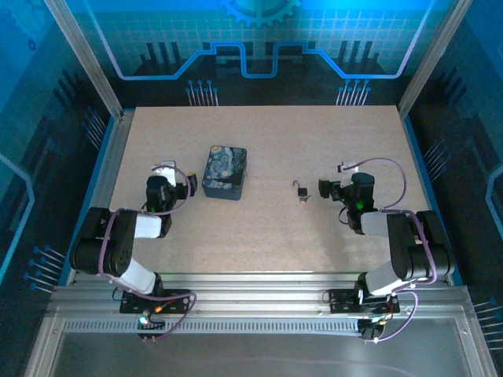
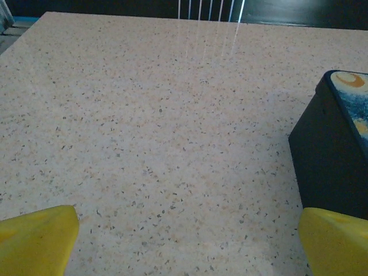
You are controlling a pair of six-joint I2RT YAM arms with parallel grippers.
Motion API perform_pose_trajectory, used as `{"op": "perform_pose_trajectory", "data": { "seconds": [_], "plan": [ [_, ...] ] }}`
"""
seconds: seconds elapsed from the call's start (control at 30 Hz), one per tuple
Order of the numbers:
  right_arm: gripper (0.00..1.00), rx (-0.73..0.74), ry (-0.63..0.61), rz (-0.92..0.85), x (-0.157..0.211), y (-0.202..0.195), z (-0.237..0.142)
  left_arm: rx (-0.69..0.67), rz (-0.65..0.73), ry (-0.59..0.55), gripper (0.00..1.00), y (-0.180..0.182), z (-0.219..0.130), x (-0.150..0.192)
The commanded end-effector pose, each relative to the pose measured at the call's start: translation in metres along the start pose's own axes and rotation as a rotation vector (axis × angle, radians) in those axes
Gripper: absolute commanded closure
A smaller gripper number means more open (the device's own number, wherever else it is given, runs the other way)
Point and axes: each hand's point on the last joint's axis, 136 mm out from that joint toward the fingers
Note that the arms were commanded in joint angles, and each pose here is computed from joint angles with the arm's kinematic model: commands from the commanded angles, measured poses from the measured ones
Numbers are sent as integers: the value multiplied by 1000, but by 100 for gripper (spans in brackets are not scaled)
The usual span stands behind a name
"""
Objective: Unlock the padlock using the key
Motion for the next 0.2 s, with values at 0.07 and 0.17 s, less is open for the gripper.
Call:
{"op": "perform_pose_trajectory", "data": {
  "seconds": [0.07,0.17],
  "plan": [
    [0,4,-72,-21,-17,-1,-1,79,-12,-4,1,-5,1,-6],
    [0,3,-74,-18,-18,-2,-1,73,6,-13,1,-7,0,-6]
  ]
}}
Point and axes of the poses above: each hand's point on the last joint's axis, 136 mm out from that joint toward the fingers, its own z axis out along the fingers, its own y axis along the line the jaws close on, x = y × z, and after that the axes turned 8 degrees about -z, right-handed
